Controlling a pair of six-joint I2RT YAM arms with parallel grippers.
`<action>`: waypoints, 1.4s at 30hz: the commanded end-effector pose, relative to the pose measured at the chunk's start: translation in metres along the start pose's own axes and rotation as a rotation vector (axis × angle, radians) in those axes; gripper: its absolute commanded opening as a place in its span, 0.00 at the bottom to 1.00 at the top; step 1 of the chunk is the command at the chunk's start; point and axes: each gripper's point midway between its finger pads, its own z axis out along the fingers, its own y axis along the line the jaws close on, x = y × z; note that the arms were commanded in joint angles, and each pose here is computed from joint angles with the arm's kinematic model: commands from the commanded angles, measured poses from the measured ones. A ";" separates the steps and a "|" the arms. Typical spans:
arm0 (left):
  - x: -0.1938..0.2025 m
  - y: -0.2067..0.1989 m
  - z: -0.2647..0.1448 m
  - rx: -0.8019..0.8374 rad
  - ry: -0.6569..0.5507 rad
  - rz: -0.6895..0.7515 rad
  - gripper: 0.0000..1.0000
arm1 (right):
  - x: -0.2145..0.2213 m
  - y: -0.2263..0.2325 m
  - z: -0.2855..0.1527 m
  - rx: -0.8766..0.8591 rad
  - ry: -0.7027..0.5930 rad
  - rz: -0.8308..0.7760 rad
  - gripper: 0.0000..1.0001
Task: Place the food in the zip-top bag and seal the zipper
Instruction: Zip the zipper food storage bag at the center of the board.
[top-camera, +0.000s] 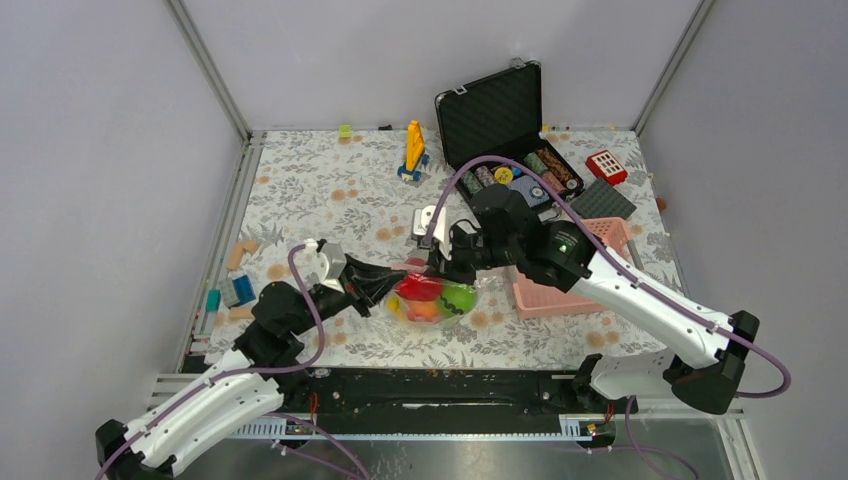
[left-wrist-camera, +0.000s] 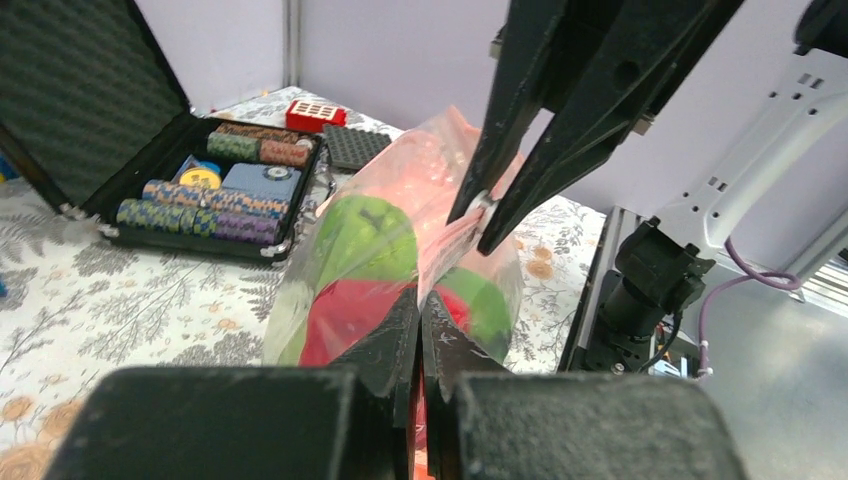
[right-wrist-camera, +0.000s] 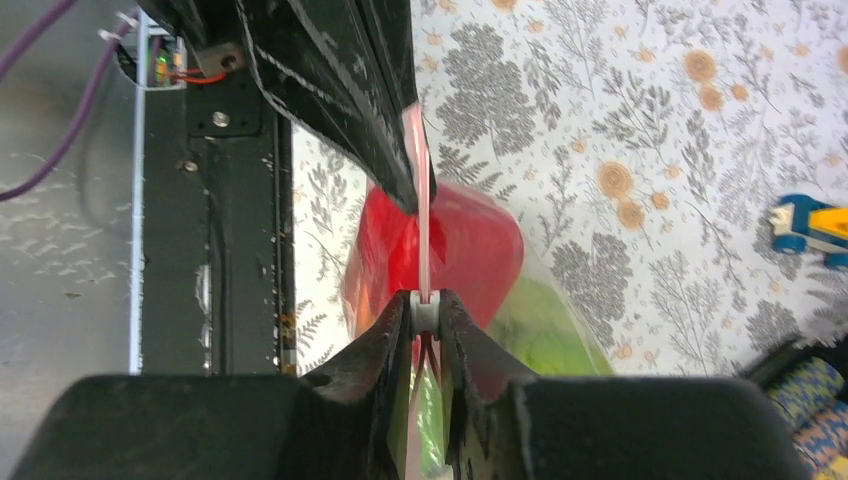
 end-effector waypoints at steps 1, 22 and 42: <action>-0.032 0.027 -0.006 -0.185 -0.082 0.020 0.00 | 0.027 -0.011 -0.024 0.099 0.091 -0.018 0.07; -0.040 0.094 -0.050 -0.651 -0.103 -0.040 0.00 | 0.047 -0.041 -0.044 0.254 0.106 0.012 0.06; -0.055 0.122 -0.085 -0.890 -0.165 -0.034 0.00 | 0.060 -0.045 -0.059 0.323 0.106 0.045 0.06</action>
